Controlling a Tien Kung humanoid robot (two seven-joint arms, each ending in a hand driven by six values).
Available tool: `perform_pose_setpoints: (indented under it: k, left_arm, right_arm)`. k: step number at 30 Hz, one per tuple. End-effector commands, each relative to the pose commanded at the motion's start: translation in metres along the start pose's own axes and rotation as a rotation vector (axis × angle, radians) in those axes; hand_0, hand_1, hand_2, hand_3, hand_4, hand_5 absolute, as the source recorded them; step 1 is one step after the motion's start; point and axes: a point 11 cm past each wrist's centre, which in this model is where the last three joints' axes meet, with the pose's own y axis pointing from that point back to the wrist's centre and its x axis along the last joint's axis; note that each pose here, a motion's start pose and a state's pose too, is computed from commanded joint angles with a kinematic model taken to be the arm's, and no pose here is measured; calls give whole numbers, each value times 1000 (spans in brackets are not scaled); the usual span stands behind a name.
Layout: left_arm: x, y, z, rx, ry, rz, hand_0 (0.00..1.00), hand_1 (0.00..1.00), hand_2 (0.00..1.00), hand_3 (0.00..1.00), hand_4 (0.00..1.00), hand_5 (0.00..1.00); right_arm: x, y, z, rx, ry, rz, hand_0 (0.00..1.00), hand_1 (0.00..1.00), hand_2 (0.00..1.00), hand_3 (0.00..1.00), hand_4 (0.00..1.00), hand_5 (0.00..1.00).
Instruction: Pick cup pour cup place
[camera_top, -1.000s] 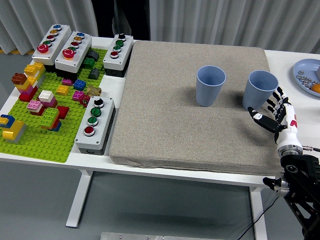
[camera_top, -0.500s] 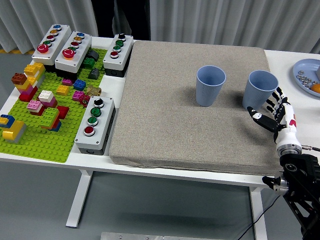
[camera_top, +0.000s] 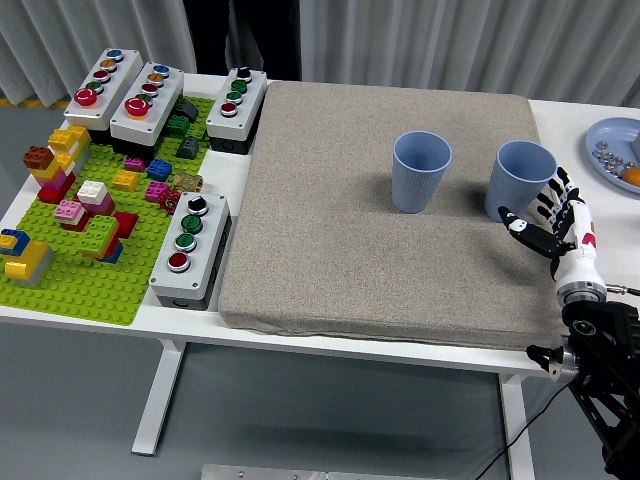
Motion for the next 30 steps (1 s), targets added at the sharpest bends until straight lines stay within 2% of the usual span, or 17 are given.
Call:
perform_pose_setpoints:
  k: [30]
  left_arm:
    - [-3,1,5,-9,-7,-5,759,802,837,758,502,950]
  right_arm:
    - [-4,-8,-2,-2,6,-6,874,846,930,965,858,203]
